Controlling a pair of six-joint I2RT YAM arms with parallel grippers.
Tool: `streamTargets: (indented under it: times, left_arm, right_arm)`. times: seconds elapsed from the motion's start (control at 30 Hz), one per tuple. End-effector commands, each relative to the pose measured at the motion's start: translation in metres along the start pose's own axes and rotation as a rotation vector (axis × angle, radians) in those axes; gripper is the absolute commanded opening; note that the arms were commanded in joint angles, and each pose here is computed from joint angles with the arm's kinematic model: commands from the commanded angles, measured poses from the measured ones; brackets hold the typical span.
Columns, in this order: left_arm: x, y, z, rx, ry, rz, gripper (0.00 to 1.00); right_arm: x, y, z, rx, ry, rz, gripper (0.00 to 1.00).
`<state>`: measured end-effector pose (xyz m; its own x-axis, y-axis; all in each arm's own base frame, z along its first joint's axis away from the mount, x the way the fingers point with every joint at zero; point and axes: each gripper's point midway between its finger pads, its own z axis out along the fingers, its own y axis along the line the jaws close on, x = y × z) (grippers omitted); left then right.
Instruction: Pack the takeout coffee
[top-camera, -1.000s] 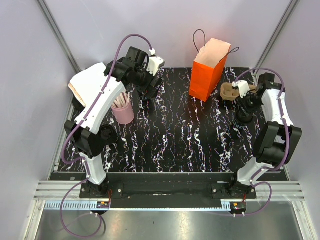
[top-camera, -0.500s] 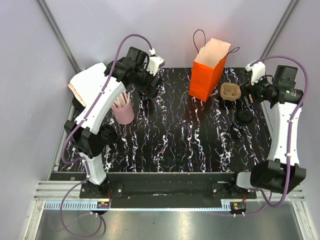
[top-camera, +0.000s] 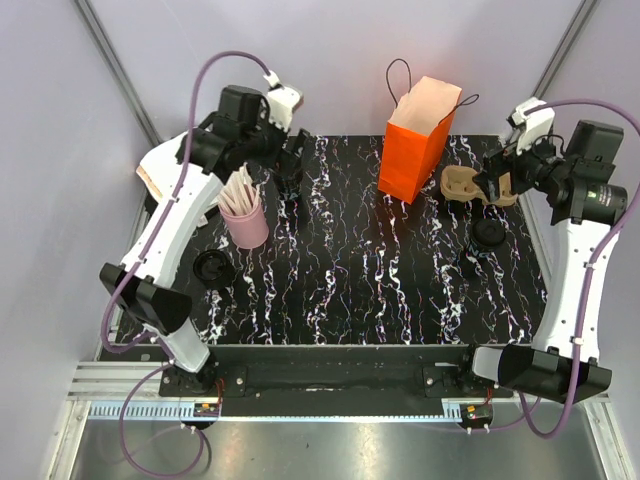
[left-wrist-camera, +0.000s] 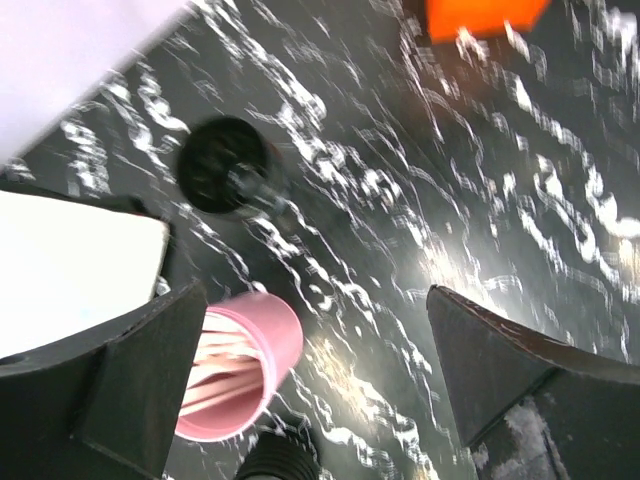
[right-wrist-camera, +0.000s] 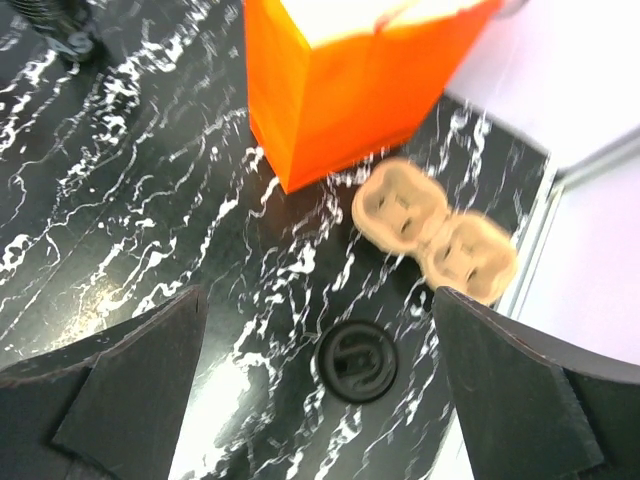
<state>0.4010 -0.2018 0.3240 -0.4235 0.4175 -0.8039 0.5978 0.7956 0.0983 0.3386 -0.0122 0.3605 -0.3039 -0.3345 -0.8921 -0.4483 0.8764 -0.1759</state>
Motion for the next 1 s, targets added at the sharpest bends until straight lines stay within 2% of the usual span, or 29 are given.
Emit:
streamTargets:
  times: [0.0, 0.07, 0.17, 0.23, 0.37, 0.4, 0.43, 0.5, 0.57, 0.6, 0.67, 0.73, 0.8, 0.83, 0.9, 0.97]
  left_arm:
    - [-0.047, 0.019, -0.034, -0.064, -0.228, -0.054, 0.99]
    - [-0.047, 0.020, -0.037, -0.070, -0.247, -0.061, 0.99]
    - [-0.049, 0.019, -0.042, -0.074, -0.285, -0.066, 0.99]
    - [-0.052, 0.019, -0.045, -0.072, -0.301, -0.067, 0.99]
    - [-0.052, 0.018, -0.048, -0.069, -0.308, -0.069, 0.99]
    - [-0.052, 0.018, -0.048, -0.070, -0.306, -0.069, 0.99]
    - [-0.052, 0.017, -0.048, -0.066, -0.307, -0.070, 0.99]
    - [-0.052, 0.016, -0.049, -0.062, -0.311, -0.069, 0.99]
    - [-0.051, 0.014, -0.048, -0.053, -0.307, -0.071, 0.99]
    - [-0.050, 0.014, -0.046, -0.051, -0.303, -0.072, 0.99]
    - [-0.050, 0.013, -0.044, -0.040, -0.301, -0.069, 0.99]
    - [-0.048, 0.008, -0.042, -0.015, -0.294, -0.061, 0.99]
    - [-0.046, 0.003, -0.044, 0.015, -0.289, -0.043, 0.99]
    - [-0.045, 0.000, -0.044, 0.027, -0.289, -0.038, 0.99]
    - [-0.046, -0.001, -0.046, 0.030, -0.293, -0.031, 0.99]
    - [-0.045, 0.000, -0.048, 0.024, -0.292, -0.021, 0.99]
  right_arm:
    - [-0.037, 0.014, -0.014, -0.084, -0.116, -0.137, 1.00]
    - [-0.054, 0.011, -0.013, -0.097, -0.163, -0.139, 1.00]
    - [-0.078, 0.003, -0.006, -0.099, -0.232, -0.060, 1.00]
    - [-0.090, -0.003, -0.002, -0.094, -0.264, 0.056, 1.00]
    - [-0.109, -0.008, 0.014, -0.163, -0.327, 0.083, 0.85]
    - [-0.112, -0.011, 0.016, -0.162, -0.330, 0.136, 0.80]
    - [-0.123, -0.013, 0.012, -0.156, -0.349, 0.133, 0.80]
    - [-0.122, -0.022, 0.025, -0.168, -0.320, 0.185, 0.81]
    - [-0.133, -0.039, 0.033, -0.101, -0.318, 0.208, 0.81]
    - [-0.145, -0.045, 0.030, -0.059, -0.337, 0.188, 0.84]
    - [-0.138, -0.055, 0.052, 0.028, -0.273, 0.176, 0.85]
    - [-0.144, -0.059, 0.056, 0.113, -0.241, 0.112, 0.86]
    - [-0.140, -0.045, 0.079, 0.130, -0.176, 0.035, 0.89]
    - [-0.137, -0.051, 0.083, 0.185, -0.151, 0.028, 0.90]
    - [-0.138, -0.048, 0.094, 0.190, -0.139, 0.019, 0.91]
    - [-0.133, -0.063, 0.103, 0.257, -0.122, 0.071, 0.91]
